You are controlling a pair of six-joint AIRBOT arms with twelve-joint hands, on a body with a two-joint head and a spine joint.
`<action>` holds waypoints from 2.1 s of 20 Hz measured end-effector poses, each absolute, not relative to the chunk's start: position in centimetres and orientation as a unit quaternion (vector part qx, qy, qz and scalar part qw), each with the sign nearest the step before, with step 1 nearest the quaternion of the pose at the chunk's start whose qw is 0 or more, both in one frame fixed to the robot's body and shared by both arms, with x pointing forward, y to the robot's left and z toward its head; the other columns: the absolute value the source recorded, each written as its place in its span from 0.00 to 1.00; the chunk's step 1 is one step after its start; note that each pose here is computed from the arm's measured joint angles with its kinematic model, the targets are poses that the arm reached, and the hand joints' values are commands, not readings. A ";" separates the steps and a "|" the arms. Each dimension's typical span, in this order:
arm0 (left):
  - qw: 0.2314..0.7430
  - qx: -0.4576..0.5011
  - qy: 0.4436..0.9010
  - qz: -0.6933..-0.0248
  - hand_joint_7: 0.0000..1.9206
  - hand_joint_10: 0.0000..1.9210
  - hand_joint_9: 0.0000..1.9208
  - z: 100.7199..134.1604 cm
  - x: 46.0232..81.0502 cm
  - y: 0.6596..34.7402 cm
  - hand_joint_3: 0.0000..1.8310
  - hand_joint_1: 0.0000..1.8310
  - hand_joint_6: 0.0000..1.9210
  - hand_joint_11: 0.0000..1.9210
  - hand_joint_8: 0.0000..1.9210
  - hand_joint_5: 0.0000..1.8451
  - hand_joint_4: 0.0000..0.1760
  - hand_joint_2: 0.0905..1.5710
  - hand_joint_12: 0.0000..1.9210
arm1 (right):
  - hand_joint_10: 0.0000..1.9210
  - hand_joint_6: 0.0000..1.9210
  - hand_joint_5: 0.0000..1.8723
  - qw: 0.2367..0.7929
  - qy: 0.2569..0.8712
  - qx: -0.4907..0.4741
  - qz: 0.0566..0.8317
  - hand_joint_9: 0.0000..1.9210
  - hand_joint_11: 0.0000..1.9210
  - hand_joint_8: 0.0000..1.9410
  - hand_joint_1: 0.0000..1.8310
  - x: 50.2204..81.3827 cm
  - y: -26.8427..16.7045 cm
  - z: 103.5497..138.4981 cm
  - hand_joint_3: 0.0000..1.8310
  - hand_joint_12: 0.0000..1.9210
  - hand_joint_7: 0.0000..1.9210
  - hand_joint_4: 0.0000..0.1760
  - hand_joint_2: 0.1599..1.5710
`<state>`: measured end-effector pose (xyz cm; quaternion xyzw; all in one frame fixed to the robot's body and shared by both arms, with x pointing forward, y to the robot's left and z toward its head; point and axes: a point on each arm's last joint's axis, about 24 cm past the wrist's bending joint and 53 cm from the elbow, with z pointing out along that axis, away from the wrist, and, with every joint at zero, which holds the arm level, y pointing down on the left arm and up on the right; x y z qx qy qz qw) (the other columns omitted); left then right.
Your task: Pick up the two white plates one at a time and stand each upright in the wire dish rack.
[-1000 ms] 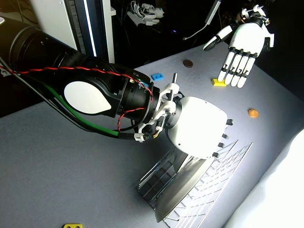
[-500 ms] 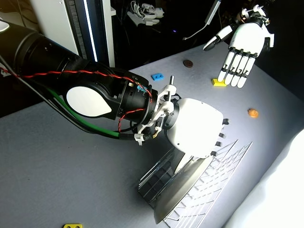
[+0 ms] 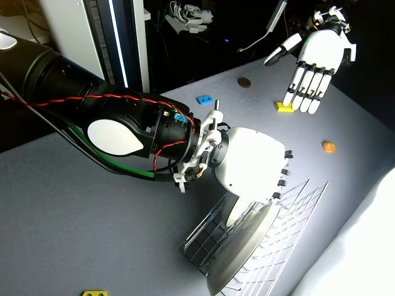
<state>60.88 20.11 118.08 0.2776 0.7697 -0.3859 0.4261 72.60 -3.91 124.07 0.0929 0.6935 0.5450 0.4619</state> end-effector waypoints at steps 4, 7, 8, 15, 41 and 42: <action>0.426 0.278 0.770 -0.386 0.00 0.00 0.00 118.1 60.9 20.1 0.00 0.00 0.00 0.00 0.00 0.00 0.00 0.64 0.00 | 0.06 0.59 0.46 0.457 0.692 0.105 0.549 0.48 0.29 0.16 0.62 72.7 -4.0 124.0 0.00 0.57 0.47 0.00 0.71; 0.426 0.278 0.770 -0.386 0.00 0.00 0.00 118.1 60.9 20.1 0.00 0.00 0.00 0.00 0.00 0.00 0.00 0.63 0.00 | 0.02 0.31 0.40 0.455 0.692 0.109 0.550 0.48 0.26 0.02 0.65 72.8 -4.0 124.0 0.00 0.57 0.50 0.00 0.66; 0.426 0.278 0.770 -0.386 0.00 0.00 0.00 118.1 60.9 20.1 0.00 0.00 0.00 0.00 0.00 0.00 0.00 0.63 0.00 | 0.01 0.15 0.42 0.453 0.691 0.111 0.552 0.47 0.25 0.01 0.65 72.8 -4.0 124.0 0.00 0.55 0.49 0.00 0.65; 0.427 0.278 0.769 -0.386 0.00 0.00 0.00 118.1 60.9 20.1 0.00 0.00 0.00 0.00 0.00 0.00 0.00 0.63 0.00 | 0.00 0.00 0.39 0.452 0.687 0.111 0.558 0.41 0.19 0.00 0.64 73.0 -3.4 124.0 0.00 0.53 0.42 0.00 0.62; 0.407 0.324 0.759 -0.390 0.00 0.00 0.00 117.5 58.8 18.0 0.00 0.00 0.00 0.00 0.00 0.00 0.00 0.63 0.00 | 0.00 0.00 0.11 0.524 0.611 0.077 0.588 0.13 0.00 0.00 0.52 72.2 -6.0 131.6 0.00 0.40 0.14 0.00 0.61; 0.406 0.328 0.761 -0.386 0.00 0.00 0.00 117.3 58.8 18.1 0.00 0.00 0.00 0.00 0.00 0.00 0.00 0.63 0.00 | 0.00 0.00 0.10 0.532 0.608 0.057 0.587 0.12 0.00 0.00 0.52 71.4 -5.8 132.2 0.00 0.38 0.13 0.00 0.62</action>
